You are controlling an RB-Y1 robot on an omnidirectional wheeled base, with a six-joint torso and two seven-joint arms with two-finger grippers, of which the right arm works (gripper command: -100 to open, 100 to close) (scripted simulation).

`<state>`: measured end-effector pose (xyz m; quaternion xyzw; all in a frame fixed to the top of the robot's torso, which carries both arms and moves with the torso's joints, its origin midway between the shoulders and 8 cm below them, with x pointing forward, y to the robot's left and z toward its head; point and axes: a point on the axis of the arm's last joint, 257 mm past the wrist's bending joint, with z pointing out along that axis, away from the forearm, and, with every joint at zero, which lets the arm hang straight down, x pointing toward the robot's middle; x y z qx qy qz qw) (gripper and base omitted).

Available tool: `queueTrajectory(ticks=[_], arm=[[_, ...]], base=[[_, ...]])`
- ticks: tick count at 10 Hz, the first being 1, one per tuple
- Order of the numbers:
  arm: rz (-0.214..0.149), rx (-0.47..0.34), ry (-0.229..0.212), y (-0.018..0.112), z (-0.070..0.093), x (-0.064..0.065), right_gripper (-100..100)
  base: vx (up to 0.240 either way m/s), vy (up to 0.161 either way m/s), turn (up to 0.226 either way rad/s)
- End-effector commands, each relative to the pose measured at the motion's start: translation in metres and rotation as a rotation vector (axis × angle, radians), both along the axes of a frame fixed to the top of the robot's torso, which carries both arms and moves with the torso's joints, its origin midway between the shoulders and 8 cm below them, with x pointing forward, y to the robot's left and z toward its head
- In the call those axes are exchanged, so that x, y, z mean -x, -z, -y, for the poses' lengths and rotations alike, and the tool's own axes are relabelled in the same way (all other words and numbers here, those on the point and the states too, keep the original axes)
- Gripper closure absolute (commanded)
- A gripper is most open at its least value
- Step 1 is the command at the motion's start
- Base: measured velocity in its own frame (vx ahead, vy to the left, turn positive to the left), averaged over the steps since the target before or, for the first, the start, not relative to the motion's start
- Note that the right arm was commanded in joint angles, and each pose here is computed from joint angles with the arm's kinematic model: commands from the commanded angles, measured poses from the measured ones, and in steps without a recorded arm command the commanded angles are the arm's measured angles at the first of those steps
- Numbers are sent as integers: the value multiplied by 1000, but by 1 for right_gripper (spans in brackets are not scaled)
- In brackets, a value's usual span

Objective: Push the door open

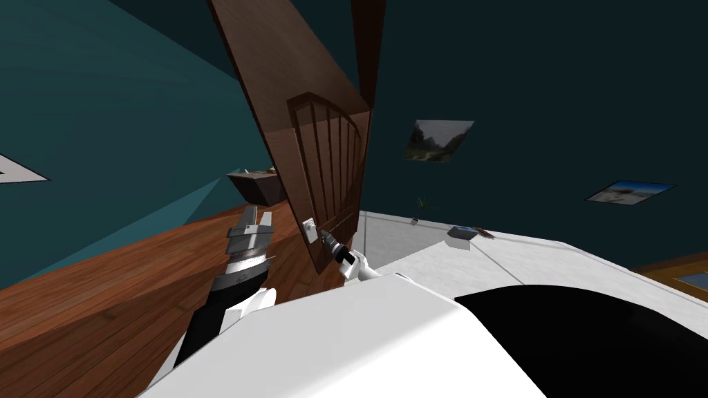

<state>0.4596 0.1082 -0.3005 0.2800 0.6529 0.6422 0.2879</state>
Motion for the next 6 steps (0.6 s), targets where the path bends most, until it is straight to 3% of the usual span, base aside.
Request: queueTrajectory(ticks=[1, 3, 6], arm=[[0, 0, 0, 0, 0, 0, -100], [5, 9, 8, 2, 7, -3, -100], [11, 8, 16, 1, 7, -7, -100]], base=[[-101, -61, 0], [95, 127, 30], [191, 161, 21]])
